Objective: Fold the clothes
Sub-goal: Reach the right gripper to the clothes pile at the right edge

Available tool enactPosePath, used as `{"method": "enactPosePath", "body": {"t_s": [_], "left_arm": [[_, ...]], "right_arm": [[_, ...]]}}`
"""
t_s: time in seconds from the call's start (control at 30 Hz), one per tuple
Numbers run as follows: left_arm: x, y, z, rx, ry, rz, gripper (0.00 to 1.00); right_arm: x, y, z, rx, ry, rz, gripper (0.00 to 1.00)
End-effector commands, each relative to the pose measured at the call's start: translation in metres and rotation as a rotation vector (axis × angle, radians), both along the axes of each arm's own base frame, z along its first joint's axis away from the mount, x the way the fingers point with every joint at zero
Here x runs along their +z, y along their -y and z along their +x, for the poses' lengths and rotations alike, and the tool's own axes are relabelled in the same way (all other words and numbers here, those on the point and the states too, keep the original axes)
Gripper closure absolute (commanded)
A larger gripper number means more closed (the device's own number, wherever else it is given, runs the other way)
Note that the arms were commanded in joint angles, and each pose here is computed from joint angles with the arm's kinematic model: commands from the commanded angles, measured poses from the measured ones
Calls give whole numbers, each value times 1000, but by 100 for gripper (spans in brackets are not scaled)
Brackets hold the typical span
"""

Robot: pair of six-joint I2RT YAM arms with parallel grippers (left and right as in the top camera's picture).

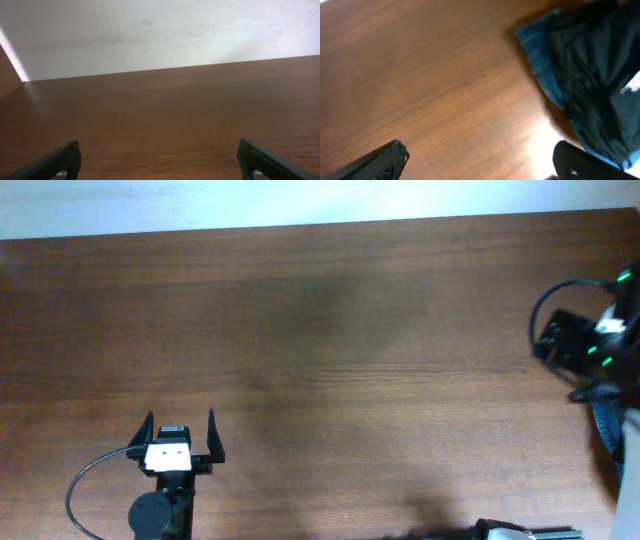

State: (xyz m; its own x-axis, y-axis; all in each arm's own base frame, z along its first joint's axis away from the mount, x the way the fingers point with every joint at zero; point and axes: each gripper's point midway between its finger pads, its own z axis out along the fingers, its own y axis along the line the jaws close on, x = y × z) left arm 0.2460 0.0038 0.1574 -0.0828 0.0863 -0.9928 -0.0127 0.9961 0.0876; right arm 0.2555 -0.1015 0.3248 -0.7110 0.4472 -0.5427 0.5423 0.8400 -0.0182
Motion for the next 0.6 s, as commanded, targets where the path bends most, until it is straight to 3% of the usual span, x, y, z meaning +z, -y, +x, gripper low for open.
{"method": "enactPosePath", "body": {"t_s": [0.0,0.43,0.57], "left_arm": [[-1,-1,0,5,1,13,1],[-1,-1,0,5,1,13,1],[-1,-1,0,5,1,13,1]], "right_arm": [[-3,25,2,-36,2,77,1],[-49,171,-60,-741,24,242,1],[-68,195,-70,-823,14,295,2]]}}
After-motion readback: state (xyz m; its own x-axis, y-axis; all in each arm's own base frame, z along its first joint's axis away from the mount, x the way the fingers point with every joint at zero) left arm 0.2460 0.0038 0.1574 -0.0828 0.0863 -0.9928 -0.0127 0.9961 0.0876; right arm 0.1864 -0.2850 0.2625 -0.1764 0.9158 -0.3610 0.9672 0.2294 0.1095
